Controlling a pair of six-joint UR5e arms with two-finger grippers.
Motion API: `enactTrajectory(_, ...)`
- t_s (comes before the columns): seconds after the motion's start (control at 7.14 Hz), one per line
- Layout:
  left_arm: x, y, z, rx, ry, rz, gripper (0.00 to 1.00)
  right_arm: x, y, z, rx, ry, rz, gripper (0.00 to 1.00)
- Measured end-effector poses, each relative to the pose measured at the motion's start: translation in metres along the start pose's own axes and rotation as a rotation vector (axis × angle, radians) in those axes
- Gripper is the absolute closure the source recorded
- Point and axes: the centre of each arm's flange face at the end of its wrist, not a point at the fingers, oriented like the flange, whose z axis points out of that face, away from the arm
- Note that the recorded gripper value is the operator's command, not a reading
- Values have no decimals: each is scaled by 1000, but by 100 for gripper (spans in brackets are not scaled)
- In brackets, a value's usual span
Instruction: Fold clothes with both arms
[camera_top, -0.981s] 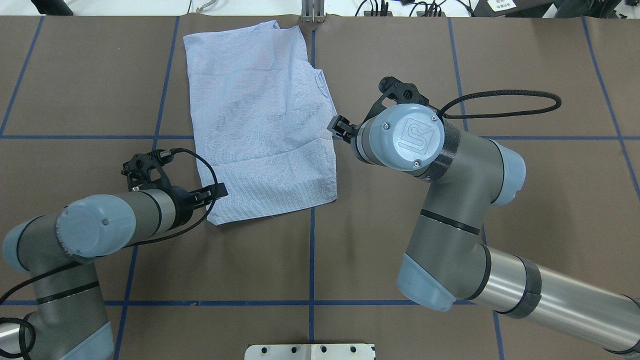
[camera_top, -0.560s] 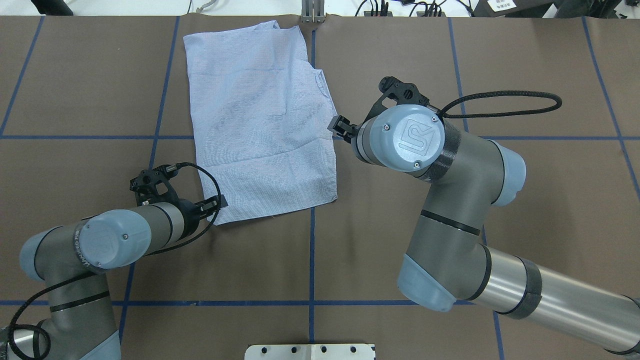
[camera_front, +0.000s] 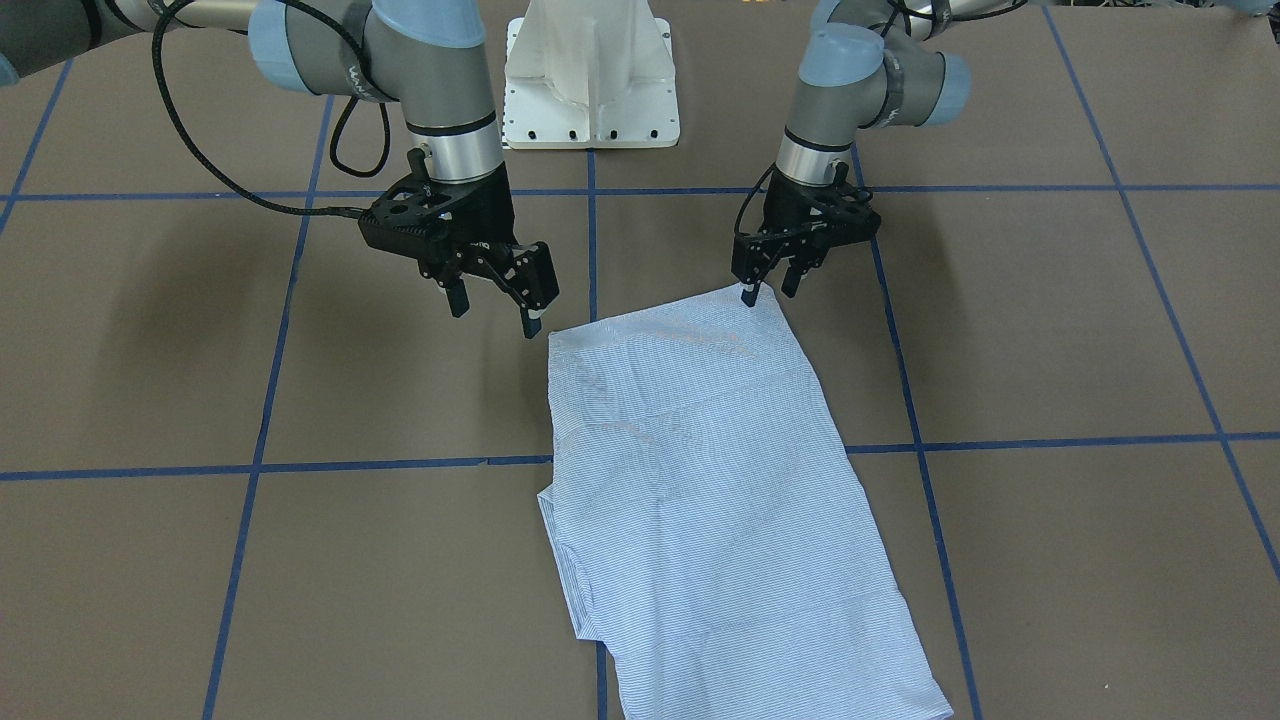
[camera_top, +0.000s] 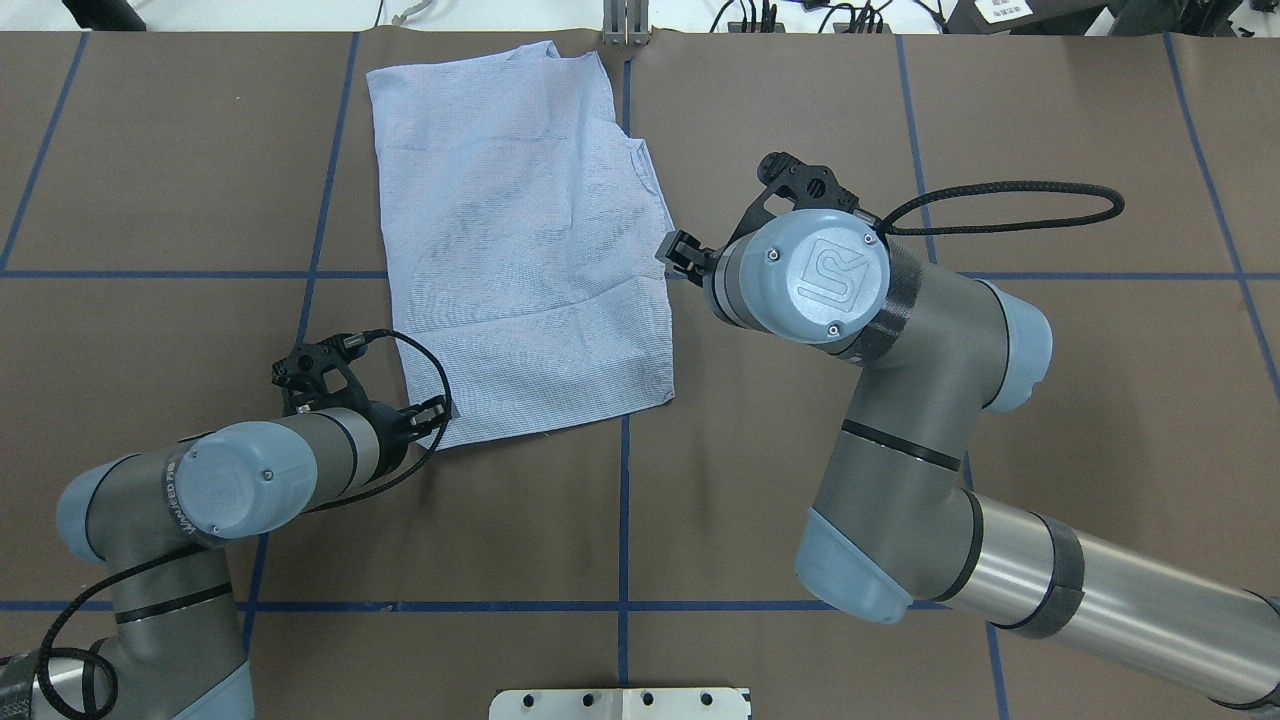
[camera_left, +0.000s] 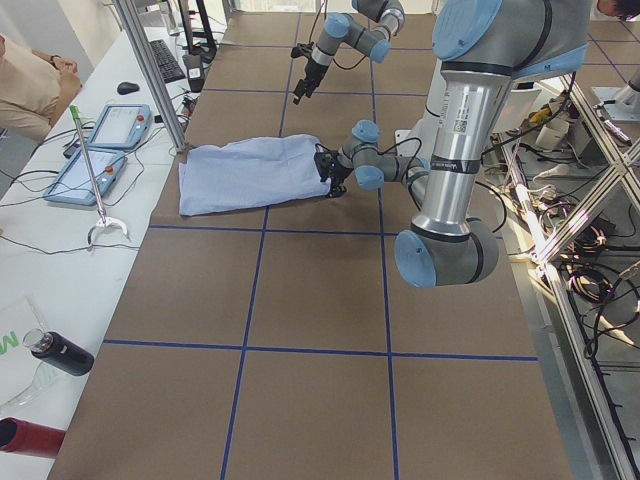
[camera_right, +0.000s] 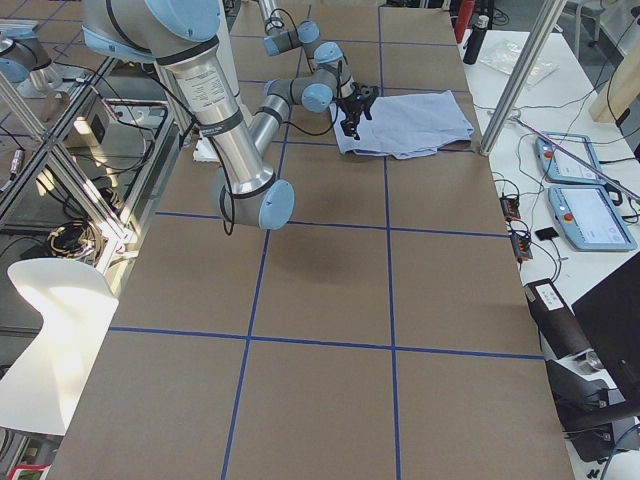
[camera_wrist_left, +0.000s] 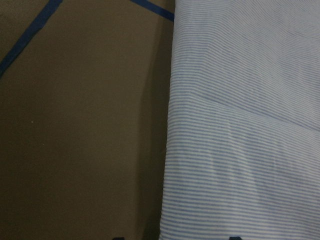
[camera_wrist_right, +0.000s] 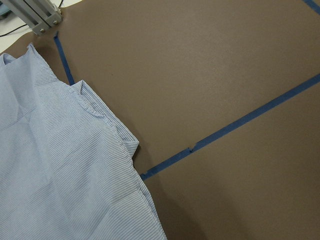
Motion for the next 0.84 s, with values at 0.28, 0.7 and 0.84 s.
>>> enactTrajectory(0.28, 1, 0, 1, 0, 0, 0, 51, 3, 0, 2, 1, 4, -1, 0)
enactTrajectory(0.7, -1, 1, 2, 0, -4, 5, 90, 6, -1, 4, 1, 8, -1, 0)
enactTrajectory(0.84, -1, 2, 3, -1, -5, 5, 100, 8, 1, 5, 1, 12, -3, 0)
